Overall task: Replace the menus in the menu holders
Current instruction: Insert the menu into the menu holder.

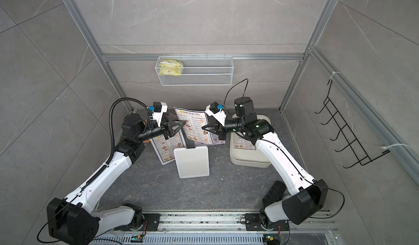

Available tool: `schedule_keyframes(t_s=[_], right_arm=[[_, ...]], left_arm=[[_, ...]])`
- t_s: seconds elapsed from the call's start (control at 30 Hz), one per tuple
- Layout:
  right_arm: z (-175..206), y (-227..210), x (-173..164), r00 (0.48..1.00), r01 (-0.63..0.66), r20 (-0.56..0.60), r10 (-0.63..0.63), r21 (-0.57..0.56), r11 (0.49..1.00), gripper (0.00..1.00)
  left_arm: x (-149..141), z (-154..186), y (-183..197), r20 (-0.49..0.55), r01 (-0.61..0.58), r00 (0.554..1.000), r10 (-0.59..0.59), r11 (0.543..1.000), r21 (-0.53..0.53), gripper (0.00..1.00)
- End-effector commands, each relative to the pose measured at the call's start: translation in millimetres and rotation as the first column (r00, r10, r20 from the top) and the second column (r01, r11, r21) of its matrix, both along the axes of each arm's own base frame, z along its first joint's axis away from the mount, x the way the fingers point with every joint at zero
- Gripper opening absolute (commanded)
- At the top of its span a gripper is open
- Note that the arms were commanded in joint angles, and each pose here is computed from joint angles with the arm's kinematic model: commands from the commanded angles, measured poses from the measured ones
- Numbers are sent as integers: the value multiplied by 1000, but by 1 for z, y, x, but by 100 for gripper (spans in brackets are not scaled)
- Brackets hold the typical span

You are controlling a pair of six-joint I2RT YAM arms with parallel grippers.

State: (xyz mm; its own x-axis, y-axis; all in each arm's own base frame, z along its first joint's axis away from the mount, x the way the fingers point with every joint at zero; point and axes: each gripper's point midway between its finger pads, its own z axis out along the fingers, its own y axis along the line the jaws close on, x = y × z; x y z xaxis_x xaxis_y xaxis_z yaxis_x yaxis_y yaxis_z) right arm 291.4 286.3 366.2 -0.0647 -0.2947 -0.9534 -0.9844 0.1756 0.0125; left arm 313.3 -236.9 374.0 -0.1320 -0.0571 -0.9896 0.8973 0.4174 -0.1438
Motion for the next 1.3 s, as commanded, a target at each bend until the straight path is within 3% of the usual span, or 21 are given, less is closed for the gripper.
schedule_keyframes(t_s=[0.0, 0.07, 0.2, 0.37, 0.87, 1.27], right_arm=[[9, -2, 3, 1000, 16, 14, -16, -2, 1000, 0], [8, -2, 3, 1000, 15, 3, -15, -3, 1000, 0], [8, -2, 0, 1000, 7, -9, -7, -3, 1000, 0], [6, -4, 3, 1000, 25, -12, -25, -28, 999, 0], [-15, -5, 31, 992, 101, -55, -110, -143, 985, 0], [-10, -3, 23, 994, 63, -77, -73, -127, 990, 0]], left_arm=[[-4, 7, 4, 41, -12, 999, 12, 1000, 4, 40], [-5, 6, 3, 35, 4, 999, -5, 1000, 6, 28], [-5, 5, 1, 26, 17, 1000, -17, 1000, 1, 21], [-7, 5, 0, 22, 33, 999, -33, 999, 5, 0], [-9, -6, 5, -38, -4, 999, 5, 1000, 26, 0], [-7, -10, 3, -78, 8, 997, -7, 1000, 13, 0]])
